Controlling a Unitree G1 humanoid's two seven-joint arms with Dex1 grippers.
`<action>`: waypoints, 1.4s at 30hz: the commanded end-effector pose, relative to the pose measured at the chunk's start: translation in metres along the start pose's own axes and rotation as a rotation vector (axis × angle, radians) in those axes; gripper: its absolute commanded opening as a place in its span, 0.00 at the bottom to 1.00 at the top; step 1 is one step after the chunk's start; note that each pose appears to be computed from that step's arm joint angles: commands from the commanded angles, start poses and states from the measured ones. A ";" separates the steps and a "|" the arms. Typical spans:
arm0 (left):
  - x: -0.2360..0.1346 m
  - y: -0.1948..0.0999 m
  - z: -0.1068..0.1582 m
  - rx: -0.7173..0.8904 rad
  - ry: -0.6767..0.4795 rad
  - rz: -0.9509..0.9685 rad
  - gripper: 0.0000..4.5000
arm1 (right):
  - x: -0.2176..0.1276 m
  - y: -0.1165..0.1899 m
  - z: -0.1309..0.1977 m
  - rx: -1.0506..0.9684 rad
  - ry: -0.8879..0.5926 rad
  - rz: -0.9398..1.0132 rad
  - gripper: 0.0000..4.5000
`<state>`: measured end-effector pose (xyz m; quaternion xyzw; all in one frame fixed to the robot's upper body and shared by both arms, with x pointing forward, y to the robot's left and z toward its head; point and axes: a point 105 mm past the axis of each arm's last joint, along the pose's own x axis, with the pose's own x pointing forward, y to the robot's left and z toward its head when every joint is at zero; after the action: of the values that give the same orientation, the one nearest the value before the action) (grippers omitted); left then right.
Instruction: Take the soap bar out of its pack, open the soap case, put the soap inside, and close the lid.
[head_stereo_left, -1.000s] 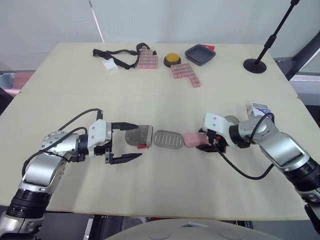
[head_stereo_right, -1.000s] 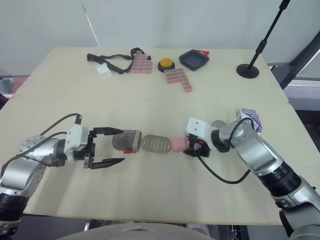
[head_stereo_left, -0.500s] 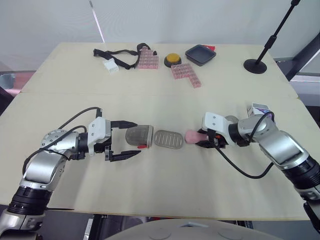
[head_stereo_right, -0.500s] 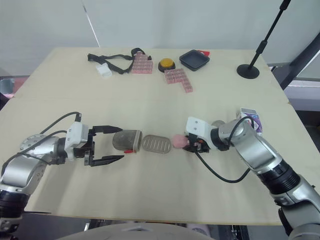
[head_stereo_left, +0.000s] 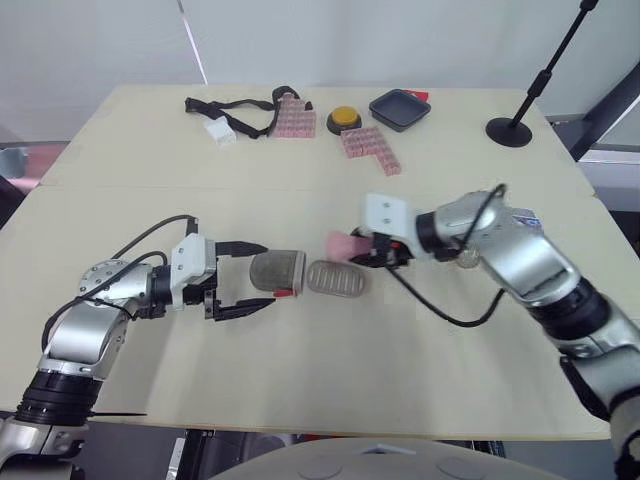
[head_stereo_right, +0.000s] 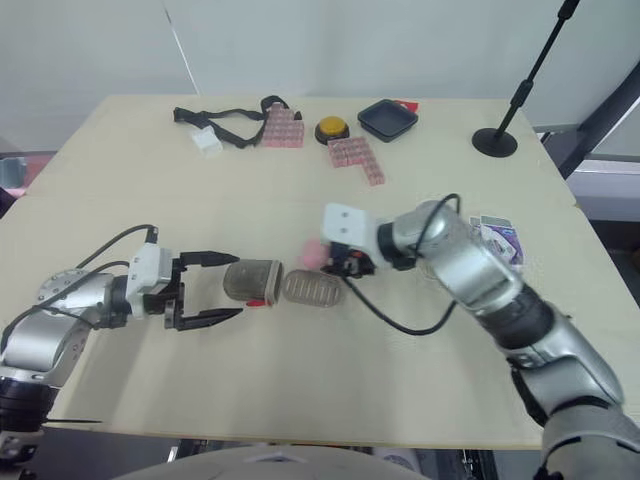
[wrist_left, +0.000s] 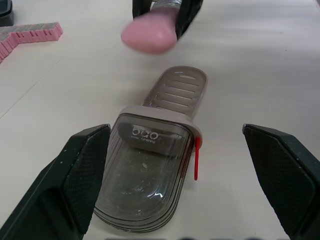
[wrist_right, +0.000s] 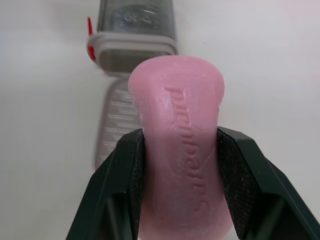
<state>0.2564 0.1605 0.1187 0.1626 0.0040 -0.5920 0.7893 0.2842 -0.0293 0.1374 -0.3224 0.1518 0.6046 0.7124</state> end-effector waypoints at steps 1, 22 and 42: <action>-0.007 0.006 0.007 0.048 -0.001 0.022 1.00 | 0.009 0.002 0.010 -0.018 0.025 -0.016 0.37; -0.004 0.011 0.009 0.050 -0.002 0.026 1.00 | 0.029 0.012 0.002 0.087 0.125 0.020 0.37; -0.002 0.012 0.009 0.050 0.003 0.030 1.00 | 0.017 -0.001 0.010 0.070 0.077 -0.035 0.99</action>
<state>0.2640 0.1616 0.1232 0.1721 -0.0009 -0.5839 0.7934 0.2836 -0.0104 0.1124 -0.3225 0.2359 0.5748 0.7141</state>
